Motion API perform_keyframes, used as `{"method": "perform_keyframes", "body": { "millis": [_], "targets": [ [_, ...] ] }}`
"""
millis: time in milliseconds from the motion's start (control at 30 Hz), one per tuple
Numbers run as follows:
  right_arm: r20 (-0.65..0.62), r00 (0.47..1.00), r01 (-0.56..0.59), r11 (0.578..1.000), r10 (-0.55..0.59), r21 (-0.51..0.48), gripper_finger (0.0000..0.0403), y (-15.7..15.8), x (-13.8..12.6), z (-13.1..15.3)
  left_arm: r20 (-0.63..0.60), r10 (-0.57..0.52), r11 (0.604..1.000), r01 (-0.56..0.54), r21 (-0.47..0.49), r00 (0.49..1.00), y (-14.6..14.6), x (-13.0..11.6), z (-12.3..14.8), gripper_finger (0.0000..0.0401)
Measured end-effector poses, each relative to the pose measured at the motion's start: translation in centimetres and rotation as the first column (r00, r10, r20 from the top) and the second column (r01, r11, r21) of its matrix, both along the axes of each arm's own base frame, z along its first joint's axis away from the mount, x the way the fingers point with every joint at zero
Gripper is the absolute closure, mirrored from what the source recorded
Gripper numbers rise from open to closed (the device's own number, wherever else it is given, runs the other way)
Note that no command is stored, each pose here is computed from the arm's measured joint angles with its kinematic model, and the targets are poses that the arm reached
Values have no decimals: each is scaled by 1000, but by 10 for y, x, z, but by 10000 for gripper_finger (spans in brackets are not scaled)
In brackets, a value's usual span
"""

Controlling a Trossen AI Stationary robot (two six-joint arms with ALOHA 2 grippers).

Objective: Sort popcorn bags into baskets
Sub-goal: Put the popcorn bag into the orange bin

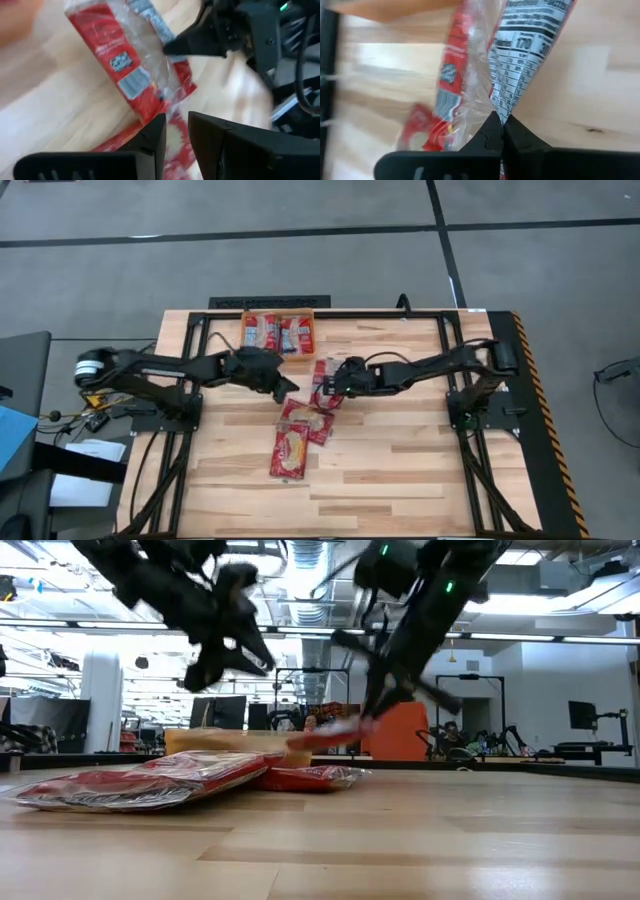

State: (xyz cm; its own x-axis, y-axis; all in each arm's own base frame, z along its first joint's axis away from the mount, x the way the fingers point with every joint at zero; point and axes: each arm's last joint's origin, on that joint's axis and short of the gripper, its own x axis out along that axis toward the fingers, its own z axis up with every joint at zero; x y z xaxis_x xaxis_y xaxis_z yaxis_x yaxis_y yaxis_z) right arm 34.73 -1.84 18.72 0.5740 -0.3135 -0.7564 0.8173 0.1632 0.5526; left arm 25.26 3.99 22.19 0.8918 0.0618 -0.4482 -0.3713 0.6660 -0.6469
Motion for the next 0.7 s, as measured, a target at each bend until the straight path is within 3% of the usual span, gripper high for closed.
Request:
{"method": "perform_keyframes", "body": {
  "millis": [300, 500, 700],
  "targets": [
    [121, 990, -49, 983, 71, -179, 396, -35, -4, 69, 164, 118, 989, -132, 72, 979, -1, -45, 50, 333],
    [99, 987, -102, 965, 129, -242, 396, -83, 12, 81, 213, 167, 970, -200, 141, 963, 1, -67, 66, 333],
    [67, 980, -161, 945, 187, -284, 395, -122, 46, 77, 160, 235, 944, -265, 195, 959, 4, -86, 67, 333]
  ]
}}
